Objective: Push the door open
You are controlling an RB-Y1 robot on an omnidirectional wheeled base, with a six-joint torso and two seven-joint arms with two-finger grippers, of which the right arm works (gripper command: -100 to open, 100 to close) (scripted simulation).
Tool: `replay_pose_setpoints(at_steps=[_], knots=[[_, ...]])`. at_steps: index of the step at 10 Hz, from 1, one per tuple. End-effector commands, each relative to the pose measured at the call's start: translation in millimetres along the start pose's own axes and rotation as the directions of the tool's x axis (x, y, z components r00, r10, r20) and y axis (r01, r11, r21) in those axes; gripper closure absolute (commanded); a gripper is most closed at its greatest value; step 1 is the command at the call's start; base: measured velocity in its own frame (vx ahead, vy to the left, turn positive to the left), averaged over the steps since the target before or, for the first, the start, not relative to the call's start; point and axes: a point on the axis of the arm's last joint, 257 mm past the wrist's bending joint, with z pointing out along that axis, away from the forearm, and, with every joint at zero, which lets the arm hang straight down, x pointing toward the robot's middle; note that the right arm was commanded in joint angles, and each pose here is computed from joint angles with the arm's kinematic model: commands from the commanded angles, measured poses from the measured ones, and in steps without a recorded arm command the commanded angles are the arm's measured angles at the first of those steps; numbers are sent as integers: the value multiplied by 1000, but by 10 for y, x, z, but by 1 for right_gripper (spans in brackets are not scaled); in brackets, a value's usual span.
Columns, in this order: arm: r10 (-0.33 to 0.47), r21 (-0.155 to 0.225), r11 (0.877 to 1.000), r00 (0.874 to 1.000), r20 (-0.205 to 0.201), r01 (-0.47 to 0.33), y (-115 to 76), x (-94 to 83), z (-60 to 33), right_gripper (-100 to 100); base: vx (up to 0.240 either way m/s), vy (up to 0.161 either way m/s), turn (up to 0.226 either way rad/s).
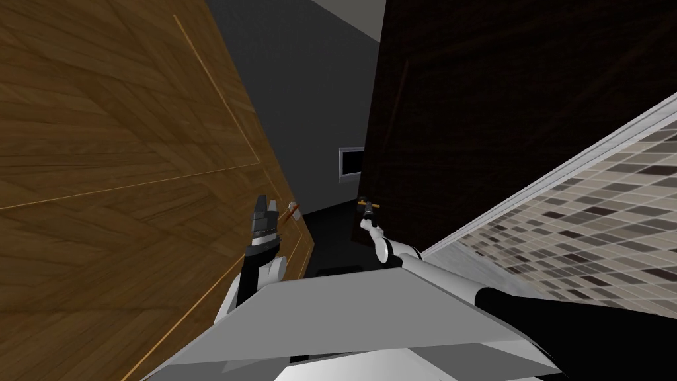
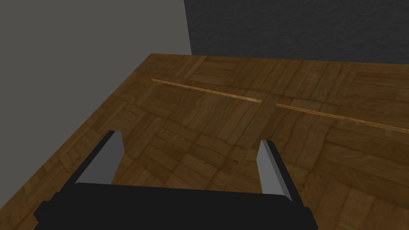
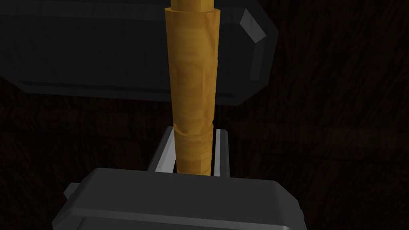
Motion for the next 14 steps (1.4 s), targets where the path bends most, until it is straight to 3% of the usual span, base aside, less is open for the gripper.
replay_pose_setpoints(at_steps=[1,4,5,6,8,9,13,14], knots=[[-3,-7,1000,1000,19,4,31,-9,-3,100,144,32,-92],[2,3,1000,1000,31,-2,-1,111,-61,100,152,12,-92],[2,11,1000,1000,28,-3,-48,80,-76,100,65,1,-20],[-17,-10,1000,997,76,17,48,-164,-5,100,114,-41,-4],[-17,-10,1000,997,76,17,48,-164,-5,100,133,19,-25],[-24,-19,999,993,112,26,92,-311,19,100,148,16,-53],[-26,-22,999,990,138,29,109,-393,21,100,130,-13,-20],[-24,-22,999,987,162,28,110,-441,8,100,143,0,-52]])
